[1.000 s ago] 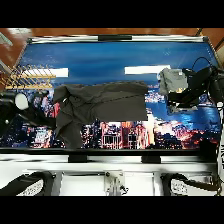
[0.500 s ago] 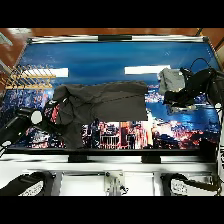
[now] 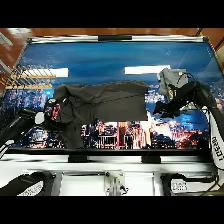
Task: Fold the shirts.
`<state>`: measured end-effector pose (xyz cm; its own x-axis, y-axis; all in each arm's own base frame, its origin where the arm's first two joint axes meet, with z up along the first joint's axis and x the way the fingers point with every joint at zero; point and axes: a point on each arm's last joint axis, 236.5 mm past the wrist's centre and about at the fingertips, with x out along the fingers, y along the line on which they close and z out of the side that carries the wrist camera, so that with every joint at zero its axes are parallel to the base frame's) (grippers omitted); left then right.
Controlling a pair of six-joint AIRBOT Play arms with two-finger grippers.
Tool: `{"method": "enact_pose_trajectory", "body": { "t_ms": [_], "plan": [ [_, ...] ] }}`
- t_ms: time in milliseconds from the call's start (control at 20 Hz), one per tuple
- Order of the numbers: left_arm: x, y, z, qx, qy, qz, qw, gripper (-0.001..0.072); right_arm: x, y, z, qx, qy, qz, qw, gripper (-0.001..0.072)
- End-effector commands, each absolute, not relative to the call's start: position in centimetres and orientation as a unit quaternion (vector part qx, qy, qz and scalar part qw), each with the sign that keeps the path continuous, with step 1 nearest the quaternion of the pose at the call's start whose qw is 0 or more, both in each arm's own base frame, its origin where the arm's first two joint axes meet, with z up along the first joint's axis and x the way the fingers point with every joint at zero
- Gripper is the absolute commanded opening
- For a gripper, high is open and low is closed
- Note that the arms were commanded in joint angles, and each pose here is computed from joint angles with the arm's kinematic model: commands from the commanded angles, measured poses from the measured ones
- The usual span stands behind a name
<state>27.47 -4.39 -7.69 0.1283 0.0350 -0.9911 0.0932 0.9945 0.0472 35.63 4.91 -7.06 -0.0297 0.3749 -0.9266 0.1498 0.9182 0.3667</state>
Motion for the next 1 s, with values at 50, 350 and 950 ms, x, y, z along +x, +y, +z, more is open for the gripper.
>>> {"method": "enact_pose_trajectory", "body": {
  "t_ms": [50, 350, 950],
  "plan": [
    [27.7, -3.9, -6.8, 0.061, 0.650, -0.017, 0.758, 0.0029, 36.7, 6.3, -8.4, 0.215, 0.704, 0.083, 0.672, 0.0548],
    [27.6, -3.8, -4.9, 0.057, 0.632, -0.018, 0.773, 0.0029, 35.7, 10.0, -10.7, 0.193, 0.729, 0.110, 0.647, 0.0547],
    [33.9, -7.4, 13.1, -0.020, 0.433, -0.067, 0.899, 0.0029, 41.0, 14.2, -0.4, 0.195, 0.626, 0.199, 0.729, 0.0066]
  ]
}}
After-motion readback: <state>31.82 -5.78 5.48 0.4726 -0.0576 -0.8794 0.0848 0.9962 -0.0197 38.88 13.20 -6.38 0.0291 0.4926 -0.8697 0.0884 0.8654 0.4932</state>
